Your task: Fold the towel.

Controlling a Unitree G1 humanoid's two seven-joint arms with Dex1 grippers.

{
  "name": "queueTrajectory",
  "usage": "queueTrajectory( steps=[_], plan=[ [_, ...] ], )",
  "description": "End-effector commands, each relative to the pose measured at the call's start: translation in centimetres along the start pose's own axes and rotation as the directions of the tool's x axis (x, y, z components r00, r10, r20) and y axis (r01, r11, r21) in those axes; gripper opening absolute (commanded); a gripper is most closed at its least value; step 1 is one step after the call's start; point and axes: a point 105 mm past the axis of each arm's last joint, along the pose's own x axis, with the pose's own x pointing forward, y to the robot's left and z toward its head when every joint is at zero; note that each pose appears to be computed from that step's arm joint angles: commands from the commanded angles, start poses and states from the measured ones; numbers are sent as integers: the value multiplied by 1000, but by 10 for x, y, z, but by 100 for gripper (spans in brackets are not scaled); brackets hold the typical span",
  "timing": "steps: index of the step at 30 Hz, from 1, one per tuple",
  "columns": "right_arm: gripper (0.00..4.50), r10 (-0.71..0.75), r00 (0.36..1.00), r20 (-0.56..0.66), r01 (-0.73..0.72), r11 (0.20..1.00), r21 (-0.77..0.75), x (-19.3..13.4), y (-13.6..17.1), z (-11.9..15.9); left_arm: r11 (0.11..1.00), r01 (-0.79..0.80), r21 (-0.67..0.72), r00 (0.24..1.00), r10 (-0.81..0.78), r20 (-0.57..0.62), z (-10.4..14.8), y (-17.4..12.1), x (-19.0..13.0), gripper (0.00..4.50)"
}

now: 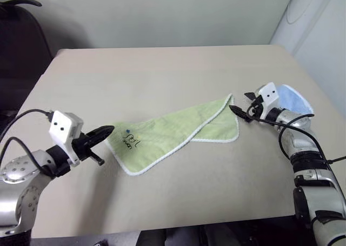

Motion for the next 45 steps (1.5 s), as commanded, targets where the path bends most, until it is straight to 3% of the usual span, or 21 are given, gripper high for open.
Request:
queueTrajectory(
  steps=[1,6,10,13,24,30,35,37,39,45],
  plan=[
    [444,5,999,33,-3,998,-66,3,-6,15,1000,-11,22,1000,11,25,3,-3,1,0],
    [444,21,1000,-9,-23,986,-164,9,-7,11,1000,-17,13,999,17,32,1,-8,-4,0],
    [444,49,996,-76,-74,923,-378,13,-5,9,1000,-9,-3,1000,9,24,-7,-12,-3,0],
    [444,66,992,-103,-106,884,-454,16,-4,9,1000,-3,-5,1000,3,26,-9,-13,0,0],
    [444,64,993,-97,-101,890,-445,13,-9,5,1000,2,-16,997,-1,75,-11,-28,8,0],
    [444,74,982,-174,-150,865,-479,9,-11,-5,999,5,-39,995,-1,104,-10,-35,19,0],
    [444,83,983,-163,-147,890,-432,9,-21,11,995,79,-62,990,-71,125,-2,-57,26,0],
    [444,41,991,-131,-86,930,-357,8,-33,21,994,43,-96,980,-23,196,10,-53,23,0],
    [444,41,992,-118,-83,924,-372,6,-37,30,987,-19,-159,971,56,231,18,-43,16,0],
    [444,86,990,-111,-123,913,-389,8,-30,32,992,-52,-113,979,73,190,23,-29,11,0]
  ],
)
